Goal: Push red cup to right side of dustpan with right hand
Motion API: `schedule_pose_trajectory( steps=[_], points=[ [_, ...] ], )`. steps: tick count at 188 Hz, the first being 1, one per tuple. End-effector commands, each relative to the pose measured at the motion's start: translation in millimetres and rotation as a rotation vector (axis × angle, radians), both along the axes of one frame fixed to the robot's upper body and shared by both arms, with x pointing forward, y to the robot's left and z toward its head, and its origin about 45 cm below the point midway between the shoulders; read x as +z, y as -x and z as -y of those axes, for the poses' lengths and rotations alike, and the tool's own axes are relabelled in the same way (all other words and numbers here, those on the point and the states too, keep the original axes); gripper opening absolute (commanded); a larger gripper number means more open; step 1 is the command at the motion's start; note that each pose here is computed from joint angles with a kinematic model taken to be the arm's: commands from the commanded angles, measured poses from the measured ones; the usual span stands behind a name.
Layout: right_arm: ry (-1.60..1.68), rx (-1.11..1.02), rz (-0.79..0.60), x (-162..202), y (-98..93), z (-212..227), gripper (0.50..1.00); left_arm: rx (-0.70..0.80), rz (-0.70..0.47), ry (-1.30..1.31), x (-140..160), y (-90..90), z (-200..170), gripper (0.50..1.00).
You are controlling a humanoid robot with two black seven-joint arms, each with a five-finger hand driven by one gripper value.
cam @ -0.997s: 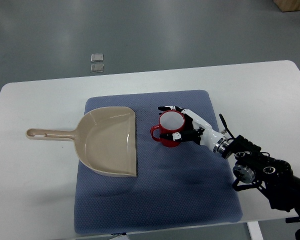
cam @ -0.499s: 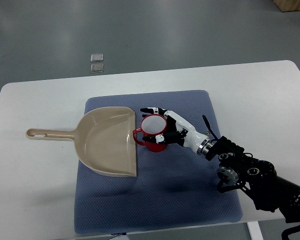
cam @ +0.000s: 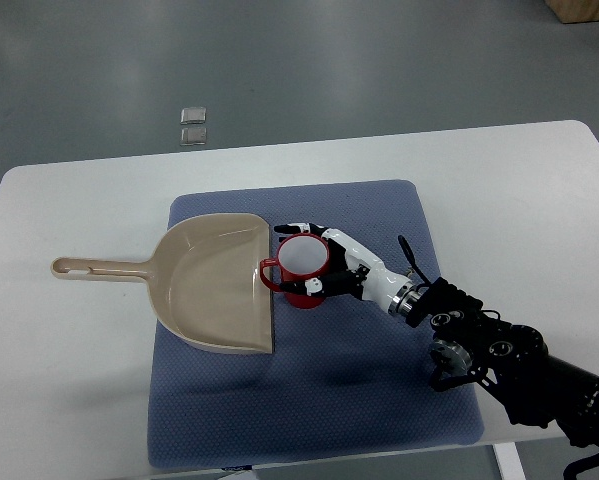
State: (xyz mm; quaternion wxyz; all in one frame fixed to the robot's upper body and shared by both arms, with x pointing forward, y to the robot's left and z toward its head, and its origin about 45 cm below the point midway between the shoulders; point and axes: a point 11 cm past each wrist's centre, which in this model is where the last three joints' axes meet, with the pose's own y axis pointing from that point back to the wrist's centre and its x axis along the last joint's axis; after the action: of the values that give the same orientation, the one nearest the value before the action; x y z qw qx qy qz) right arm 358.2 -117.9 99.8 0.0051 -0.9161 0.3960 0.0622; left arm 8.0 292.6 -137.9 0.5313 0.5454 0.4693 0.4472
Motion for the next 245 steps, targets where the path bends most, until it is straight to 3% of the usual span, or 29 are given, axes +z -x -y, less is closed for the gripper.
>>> schedule_pose_trajectory(
  steps=[1, 86, 139, 176, 203, 218, 245],
  points=[
    [-0.004, 0.004, -0.001, 0.7, 0.1, -0.7, 0.930, 0.000, 0.000, 0.000, 0.0, 0.0, 0.0, 1.000],
    [-0.073, 0.017, 0.002, 14.0, -2.7, -7.6, 0.932, 0.000, 0.000, 0.002, 0.0, 0.0, 0.5, 1.000],
    [-0.134, -0.039, -0.005, 25.0, -15.1, -2.5, 0.932, -0.002, -0.001, 0.001, 0.0, 0.2, 0.5, 1.000],
    [-0.213, -0.178, 0.013, 47.9, -44.4, 32.0, 0.932, -0.002, -0.001, 0.001, 0.0, 0.2, 0.5, 1.000],
    [-0.338, -0.344, -0.160, 57.5, -72.0, 66.2, 0.932, -0.003, -0.001, 0.004, 0.0, 0.4, 1.5, 1.000],
    [-0.411, -0.400, -0.245, 56.4, -76.9, 88.4, 0.934, -0.003, -0.001, 0.007, 0.0, 0.5, 2.6, 1.000],
    [-0.502, -0.427, -0.263, 59.7, -79.6, 110.4, 0.934, -0.003, -0.001, 0.007, 0.0, 0.5, 2.6, 1.000]
  ],
)
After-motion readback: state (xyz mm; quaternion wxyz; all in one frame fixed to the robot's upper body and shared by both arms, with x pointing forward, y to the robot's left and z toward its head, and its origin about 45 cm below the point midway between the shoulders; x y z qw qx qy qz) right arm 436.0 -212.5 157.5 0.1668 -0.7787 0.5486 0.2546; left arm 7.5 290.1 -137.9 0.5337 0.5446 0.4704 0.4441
